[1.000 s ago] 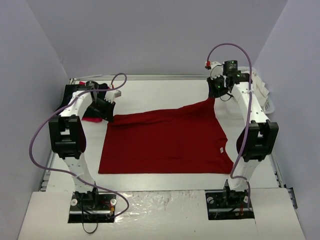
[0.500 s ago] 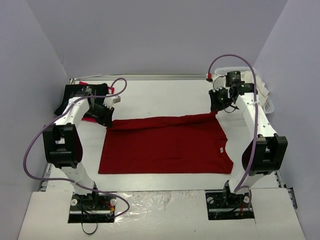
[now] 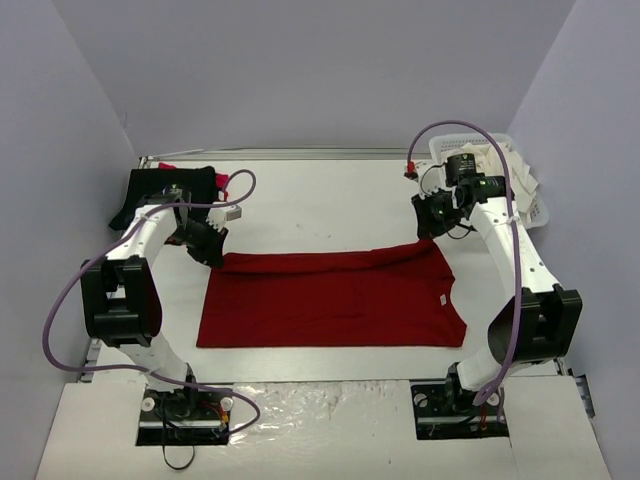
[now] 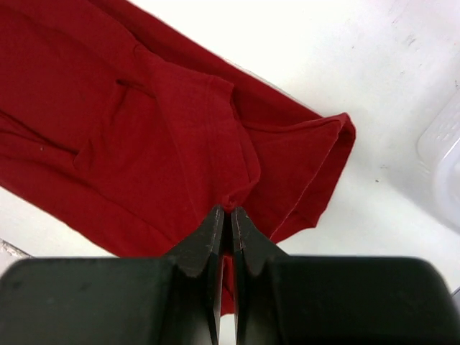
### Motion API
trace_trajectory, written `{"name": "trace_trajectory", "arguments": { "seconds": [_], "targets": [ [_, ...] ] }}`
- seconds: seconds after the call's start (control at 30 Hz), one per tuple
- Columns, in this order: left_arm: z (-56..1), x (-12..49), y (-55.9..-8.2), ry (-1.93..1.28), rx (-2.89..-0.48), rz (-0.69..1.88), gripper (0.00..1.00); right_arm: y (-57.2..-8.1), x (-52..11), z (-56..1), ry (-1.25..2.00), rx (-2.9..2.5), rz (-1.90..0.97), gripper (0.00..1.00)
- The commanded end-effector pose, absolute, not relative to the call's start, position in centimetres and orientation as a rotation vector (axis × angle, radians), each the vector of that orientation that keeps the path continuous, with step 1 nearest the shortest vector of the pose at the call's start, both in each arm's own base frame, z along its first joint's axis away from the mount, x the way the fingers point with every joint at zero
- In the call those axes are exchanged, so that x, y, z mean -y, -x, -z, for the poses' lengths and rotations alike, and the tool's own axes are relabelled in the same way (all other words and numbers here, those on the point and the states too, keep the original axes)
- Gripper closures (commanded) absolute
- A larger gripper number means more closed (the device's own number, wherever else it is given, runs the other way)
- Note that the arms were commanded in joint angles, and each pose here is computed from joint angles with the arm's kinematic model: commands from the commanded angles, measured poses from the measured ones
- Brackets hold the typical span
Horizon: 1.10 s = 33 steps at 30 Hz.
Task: Fold and stack the t-shirts
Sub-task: Fold the other side of the tshirt into a rectangle
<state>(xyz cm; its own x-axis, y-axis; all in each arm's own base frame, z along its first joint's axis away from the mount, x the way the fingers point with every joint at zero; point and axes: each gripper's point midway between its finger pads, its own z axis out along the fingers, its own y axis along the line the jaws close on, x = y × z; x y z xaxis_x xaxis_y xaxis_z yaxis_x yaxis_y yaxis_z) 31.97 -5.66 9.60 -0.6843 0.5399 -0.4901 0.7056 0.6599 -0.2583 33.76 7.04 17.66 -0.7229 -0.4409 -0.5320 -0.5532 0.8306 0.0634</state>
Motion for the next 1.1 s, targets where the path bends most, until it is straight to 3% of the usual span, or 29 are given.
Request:
{"name": "trace_trajectory", "arguments": {
  "seconds": [0.0, 1.07],
  "targets": [
    [-11.5, 5.4, -31.6, -1.028, -2.444, 0.583, 0.98, -31.5, -7.2, -18.3, 0.760, -2.516, -0.304, 1.00],
    [-10.0, 4.4, -29.9, -1.059, -2.491, 0.549, 0.98, -27.5, -5.1, -16.4, 0.804, -2.626, -0.214, 1.00]
  ]
}}
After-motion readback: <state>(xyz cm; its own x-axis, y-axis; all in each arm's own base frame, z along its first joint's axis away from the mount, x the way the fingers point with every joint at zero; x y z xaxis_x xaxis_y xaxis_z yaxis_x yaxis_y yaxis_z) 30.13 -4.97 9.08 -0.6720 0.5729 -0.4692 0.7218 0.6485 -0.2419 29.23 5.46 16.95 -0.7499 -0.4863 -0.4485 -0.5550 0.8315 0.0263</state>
